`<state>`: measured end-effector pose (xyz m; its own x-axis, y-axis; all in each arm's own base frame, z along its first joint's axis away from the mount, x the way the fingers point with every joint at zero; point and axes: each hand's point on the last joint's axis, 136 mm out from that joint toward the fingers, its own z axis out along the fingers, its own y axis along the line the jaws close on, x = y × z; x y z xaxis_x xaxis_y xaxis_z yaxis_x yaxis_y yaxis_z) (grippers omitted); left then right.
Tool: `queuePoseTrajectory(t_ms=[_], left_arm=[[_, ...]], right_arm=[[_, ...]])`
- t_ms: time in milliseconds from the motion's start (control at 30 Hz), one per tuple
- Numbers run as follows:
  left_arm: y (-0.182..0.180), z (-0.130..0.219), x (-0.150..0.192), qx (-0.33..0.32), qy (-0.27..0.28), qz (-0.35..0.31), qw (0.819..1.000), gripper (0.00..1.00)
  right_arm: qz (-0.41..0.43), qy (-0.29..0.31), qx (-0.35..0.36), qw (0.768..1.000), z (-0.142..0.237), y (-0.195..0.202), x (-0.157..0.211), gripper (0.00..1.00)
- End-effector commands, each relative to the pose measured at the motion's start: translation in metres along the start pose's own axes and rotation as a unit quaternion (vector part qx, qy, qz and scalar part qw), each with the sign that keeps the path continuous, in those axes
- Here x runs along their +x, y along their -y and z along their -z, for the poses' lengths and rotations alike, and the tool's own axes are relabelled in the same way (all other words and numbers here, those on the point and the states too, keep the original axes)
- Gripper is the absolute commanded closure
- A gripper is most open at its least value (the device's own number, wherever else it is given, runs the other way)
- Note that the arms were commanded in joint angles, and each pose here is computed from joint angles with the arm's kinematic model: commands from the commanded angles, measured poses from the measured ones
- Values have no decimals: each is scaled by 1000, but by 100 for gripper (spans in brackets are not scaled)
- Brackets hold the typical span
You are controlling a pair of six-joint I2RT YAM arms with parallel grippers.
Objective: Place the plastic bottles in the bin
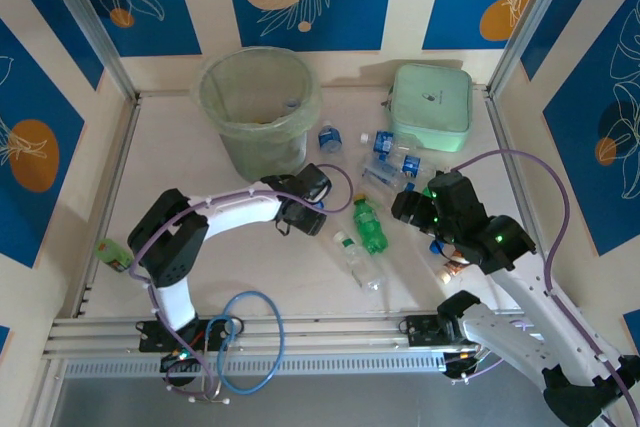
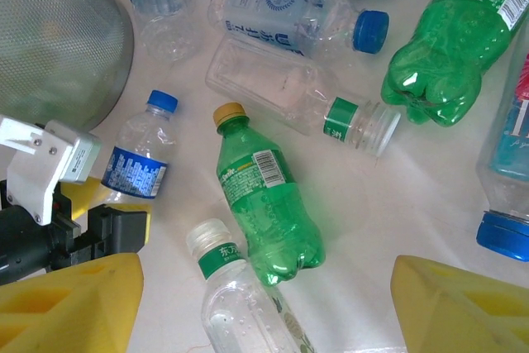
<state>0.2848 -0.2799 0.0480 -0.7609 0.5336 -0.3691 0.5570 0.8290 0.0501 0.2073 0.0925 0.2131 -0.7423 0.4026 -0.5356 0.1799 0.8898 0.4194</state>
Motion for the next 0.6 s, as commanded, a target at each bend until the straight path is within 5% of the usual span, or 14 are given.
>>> queuePoseTrajectory(t_ms=[0,333,567], left_arm=[[3,6,-2,-4,-1,-9,1000,36],[22,45,-9,4,29,-30,999,40],[42,136,-37,51,116,-39,991,41]], right_arm=[[-9,9,-8,1000,8,-2,-6,21],[-11,20,-7,1000,16,-1,-12,21],[-23,22,11,999,14,13,-13,21]])
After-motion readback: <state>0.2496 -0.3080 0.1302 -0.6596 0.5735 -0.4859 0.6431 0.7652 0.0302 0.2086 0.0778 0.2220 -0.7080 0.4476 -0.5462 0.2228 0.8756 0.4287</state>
